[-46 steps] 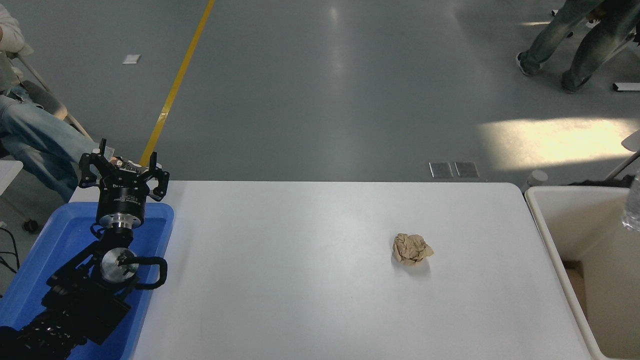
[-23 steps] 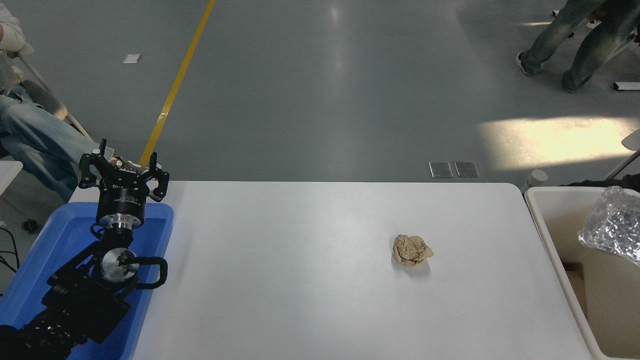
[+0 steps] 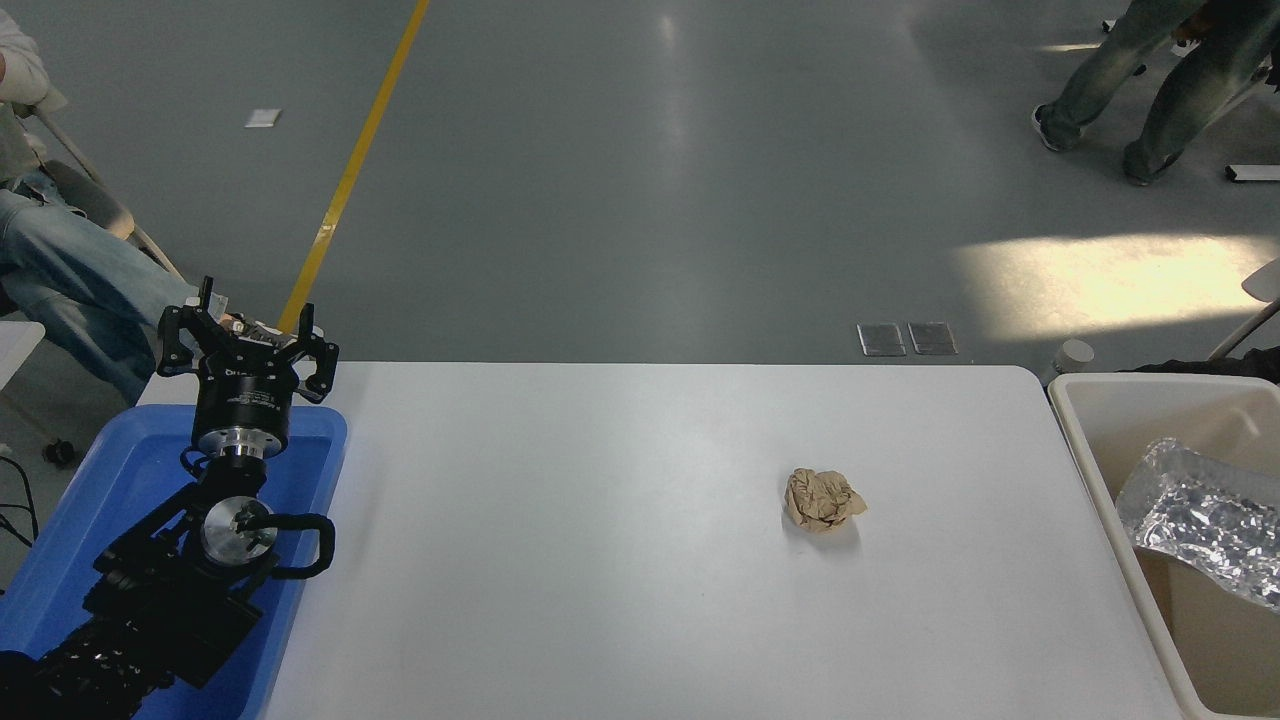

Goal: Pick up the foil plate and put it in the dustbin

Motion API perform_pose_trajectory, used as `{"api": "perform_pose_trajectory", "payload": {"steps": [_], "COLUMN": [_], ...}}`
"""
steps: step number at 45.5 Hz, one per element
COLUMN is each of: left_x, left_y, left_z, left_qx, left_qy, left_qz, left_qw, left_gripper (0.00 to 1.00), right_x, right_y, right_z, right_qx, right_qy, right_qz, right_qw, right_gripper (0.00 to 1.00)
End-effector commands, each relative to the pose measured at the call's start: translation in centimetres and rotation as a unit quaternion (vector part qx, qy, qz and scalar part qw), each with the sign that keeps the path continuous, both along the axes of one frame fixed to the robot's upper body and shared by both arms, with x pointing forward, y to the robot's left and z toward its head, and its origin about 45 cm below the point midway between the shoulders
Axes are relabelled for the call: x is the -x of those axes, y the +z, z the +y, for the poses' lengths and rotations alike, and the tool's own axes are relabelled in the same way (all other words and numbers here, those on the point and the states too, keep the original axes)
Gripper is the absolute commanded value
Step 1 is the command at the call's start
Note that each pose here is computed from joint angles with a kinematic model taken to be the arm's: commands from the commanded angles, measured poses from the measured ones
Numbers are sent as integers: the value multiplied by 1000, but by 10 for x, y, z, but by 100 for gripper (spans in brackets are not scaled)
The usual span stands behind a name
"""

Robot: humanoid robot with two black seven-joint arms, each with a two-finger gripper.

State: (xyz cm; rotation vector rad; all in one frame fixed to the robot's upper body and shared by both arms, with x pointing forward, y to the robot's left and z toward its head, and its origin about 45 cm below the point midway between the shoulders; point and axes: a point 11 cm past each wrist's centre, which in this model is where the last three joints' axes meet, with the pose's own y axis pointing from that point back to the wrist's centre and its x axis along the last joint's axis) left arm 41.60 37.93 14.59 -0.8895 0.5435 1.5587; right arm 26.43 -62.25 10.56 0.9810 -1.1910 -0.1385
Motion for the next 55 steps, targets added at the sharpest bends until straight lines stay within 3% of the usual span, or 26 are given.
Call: {"api": "perform_pose_trajectory", "payload": {"steps": [1,14,27,39,55], "left_x": [0,0,0,0,0], "left_y": [1,1,0,0,0], "left_z": [0,0,-1,-1,-1], "left_qx": [0,0,-1,-1,-1], "left_qy": [0,0,-2,-2,-2], "left_qz": [-1,-1,0,0,1], "left_qw": [1000,1000,1000,1000,1000], "left_gripper": [99,99,99,99,99], "right_x": [-1,-63,-83,-83,-65], "right_y": [-17,36,97,160,230], "right_z": [20,66,144,192,308], "right_qx": [-31,-82,-151,-176,-243], "right_qy": [9,91,208,291,413], "right_qz": [11,7,33,126,213], "right_qw": [999,992,966,932,851], "right_gripper": [100,100,100,100,100]}}
